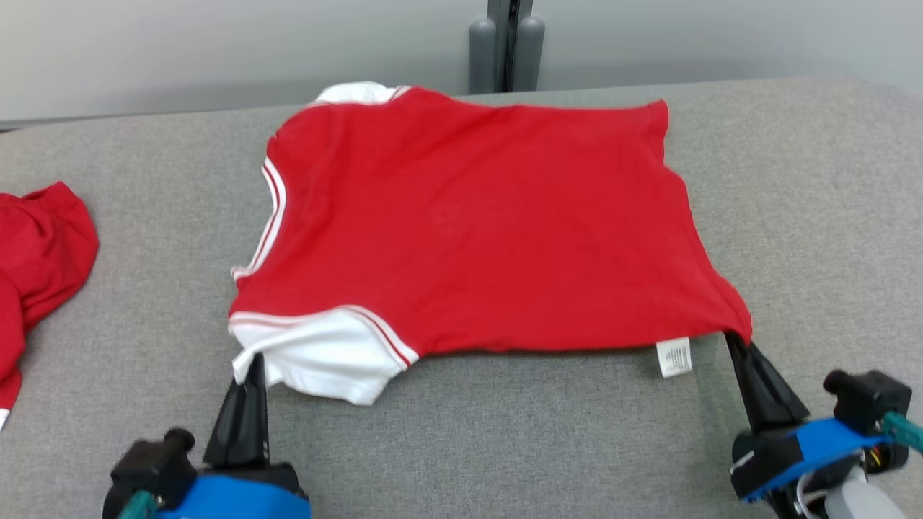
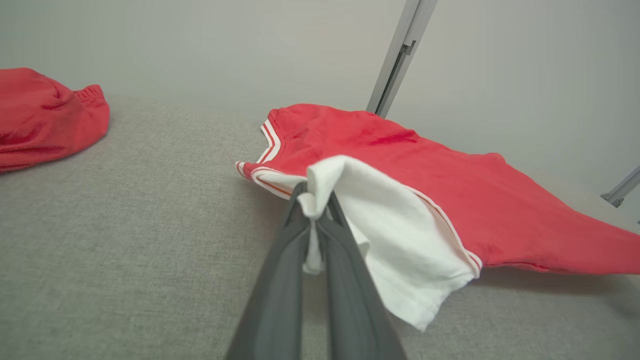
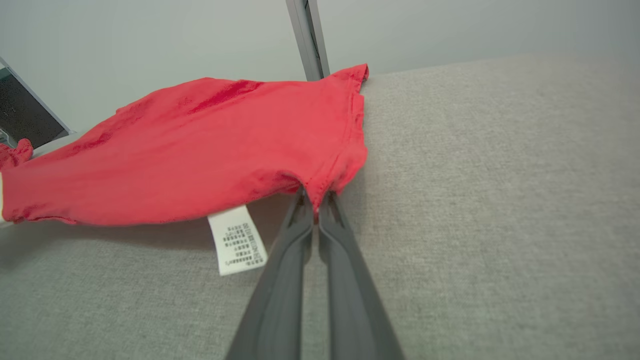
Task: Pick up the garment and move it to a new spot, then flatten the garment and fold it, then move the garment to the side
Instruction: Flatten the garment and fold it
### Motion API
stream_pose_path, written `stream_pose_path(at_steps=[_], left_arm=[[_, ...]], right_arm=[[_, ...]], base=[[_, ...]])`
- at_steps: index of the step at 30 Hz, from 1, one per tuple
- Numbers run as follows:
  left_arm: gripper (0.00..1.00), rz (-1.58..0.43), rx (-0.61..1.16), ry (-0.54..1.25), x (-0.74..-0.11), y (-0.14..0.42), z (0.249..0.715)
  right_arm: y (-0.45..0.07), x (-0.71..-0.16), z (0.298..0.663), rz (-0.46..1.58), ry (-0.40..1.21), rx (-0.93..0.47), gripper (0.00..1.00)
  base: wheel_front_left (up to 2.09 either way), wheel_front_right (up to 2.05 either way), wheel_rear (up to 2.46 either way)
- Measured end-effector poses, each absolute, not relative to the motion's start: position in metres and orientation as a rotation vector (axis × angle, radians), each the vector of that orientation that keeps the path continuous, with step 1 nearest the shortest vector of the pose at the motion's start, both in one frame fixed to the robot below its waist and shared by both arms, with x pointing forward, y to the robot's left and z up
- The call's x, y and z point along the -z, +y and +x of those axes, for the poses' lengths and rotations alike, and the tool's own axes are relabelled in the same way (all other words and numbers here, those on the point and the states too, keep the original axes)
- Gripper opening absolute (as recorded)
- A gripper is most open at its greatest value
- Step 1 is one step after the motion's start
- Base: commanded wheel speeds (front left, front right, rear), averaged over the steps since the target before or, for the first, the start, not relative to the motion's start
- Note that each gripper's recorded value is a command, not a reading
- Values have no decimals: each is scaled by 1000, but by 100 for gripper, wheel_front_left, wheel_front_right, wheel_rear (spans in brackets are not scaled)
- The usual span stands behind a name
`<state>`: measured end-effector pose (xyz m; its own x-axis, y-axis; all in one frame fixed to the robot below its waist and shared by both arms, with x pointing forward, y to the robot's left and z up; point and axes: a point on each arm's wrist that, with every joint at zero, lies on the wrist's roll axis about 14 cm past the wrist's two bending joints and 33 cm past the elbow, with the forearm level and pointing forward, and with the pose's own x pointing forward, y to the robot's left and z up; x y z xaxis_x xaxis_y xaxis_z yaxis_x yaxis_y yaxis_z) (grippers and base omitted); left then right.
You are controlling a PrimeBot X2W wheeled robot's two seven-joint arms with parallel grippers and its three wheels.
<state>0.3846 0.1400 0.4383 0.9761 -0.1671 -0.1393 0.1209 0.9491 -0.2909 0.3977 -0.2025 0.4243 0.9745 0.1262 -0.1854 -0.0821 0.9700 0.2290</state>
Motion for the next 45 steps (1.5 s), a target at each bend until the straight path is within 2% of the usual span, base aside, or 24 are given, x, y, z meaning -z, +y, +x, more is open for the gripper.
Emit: stream_pose_path(at_steps=[12, 17, 27, 45], left_arm=[[0, -290, 127, 249, -426, 141, 331], [0, -288, 140, 257, -426, 138, 330], [0, -269, 190, 242, -430, 134, 346], [0, -215, 274, 212, -435, 128, 398]], right_arm=[[-209, -414, 342, 236, 280, -65, 0], [-208, -419, 340, 239, 280, -59, 0], [-204, -415, 342, 240, 322, -66, 0], [-203, -424, 388, 214, 293, -99, 0]], base=[[0, 0, 0], [0, 0, 0], [0, 0, 0], [0, 0, 0]])
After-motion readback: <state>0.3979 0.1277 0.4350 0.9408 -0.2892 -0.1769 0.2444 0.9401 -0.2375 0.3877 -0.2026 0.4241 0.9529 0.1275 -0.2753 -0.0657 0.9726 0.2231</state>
